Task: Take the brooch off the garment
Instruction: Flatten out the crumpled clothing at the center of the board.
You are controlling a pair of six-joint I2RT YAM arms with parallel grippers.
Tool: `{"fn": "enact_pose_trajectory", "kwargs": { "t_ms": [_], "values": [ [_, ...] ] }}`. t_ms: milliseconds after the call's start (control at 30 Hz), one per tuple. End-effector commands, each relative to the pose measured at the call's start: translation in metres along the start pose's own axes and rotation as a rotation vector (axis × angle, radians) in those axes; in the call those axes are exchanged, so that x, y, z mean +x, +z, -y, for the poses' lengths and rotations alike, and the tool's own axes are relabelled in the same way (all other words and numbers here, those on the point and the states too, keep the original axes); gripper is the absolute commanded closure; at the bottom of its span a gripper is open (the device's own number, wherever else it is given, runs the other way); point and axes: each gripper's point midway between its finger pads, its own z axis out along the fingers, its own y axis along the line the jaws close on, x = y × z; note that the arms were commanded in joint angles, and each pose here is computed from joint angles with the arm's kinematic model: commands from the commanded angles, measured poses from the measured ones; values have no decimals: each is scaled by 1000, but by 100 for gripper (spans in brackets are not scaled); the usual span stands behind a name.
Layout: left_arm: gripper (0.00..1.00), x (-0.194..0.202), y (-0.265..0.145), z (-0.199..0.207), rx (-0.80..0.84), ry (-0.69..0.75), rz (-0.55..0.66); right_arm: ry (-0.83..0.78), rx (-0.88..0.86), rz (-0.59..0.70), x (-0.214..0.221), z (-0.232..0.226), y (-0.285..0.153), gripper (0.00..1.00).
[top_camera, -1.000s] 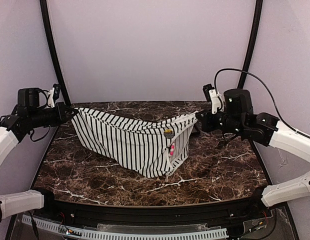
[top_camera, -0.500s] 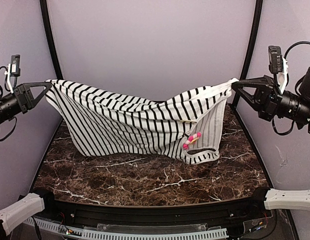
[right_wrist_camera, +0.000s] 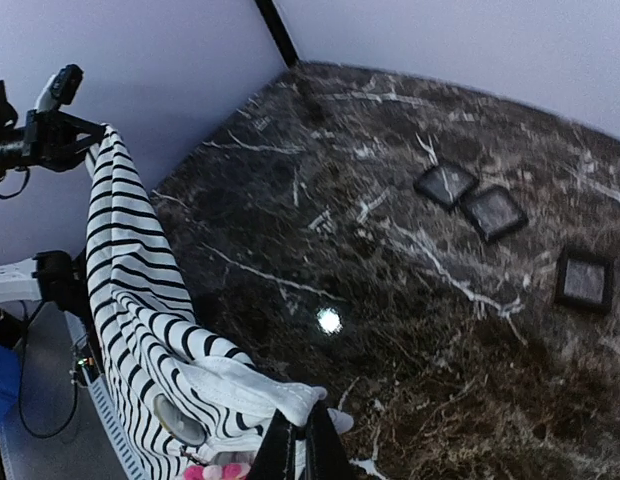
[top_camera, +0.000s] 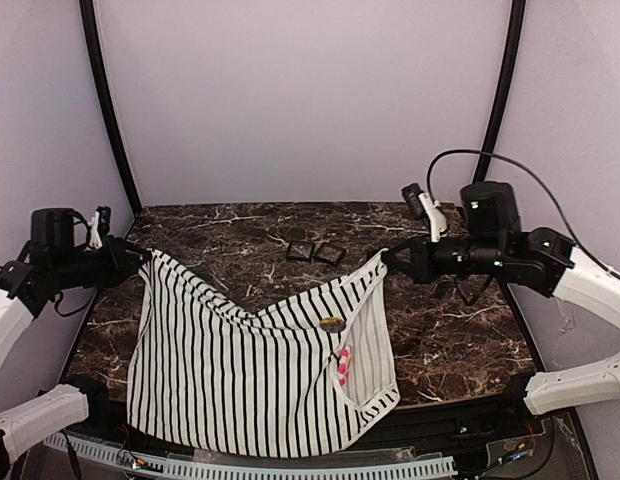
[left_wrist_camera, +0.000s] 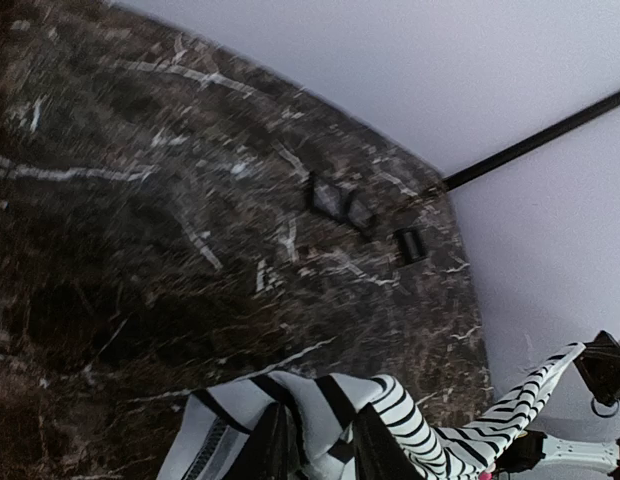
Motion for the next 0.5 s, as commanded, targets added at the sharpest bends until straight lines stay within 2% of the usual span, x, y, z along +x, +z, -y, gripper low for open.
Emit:
{"fn": "enact_pose_trajectory", "kwargs": {
  "t_ms": [0, 67, 133, 167, 200, 367, 467],
  "values": [
    [28, 18, 43, -81, -258, -93, -29, 174, 244, -137, 58, 63, 61, 68],
    [17, 15, 51, -85, -279, -77, -44, 143, 279, -164, 62, 70, 70, 40],
    [12, 7, 52, -82, -282, -48, -42, 105, 283, -151, 55, 69, 69, 25],
    [10, 4, 52, -81, -285, -31, -38, 88, 279, -138, 51, 67, 66, 13],
    [8, -2, 49, -76, -281, -16, -25, 72, 272, -125, 48, 65, 63, 8],
    [6, -6, 54, -49, -224, 69, -79, 30, 217, -128, 63, 56, 54, 7],
    [6, 12, 78, -22, -198, 194, -209, 49, 167, -169, 86, 48, 61, 11]
  ]
}}
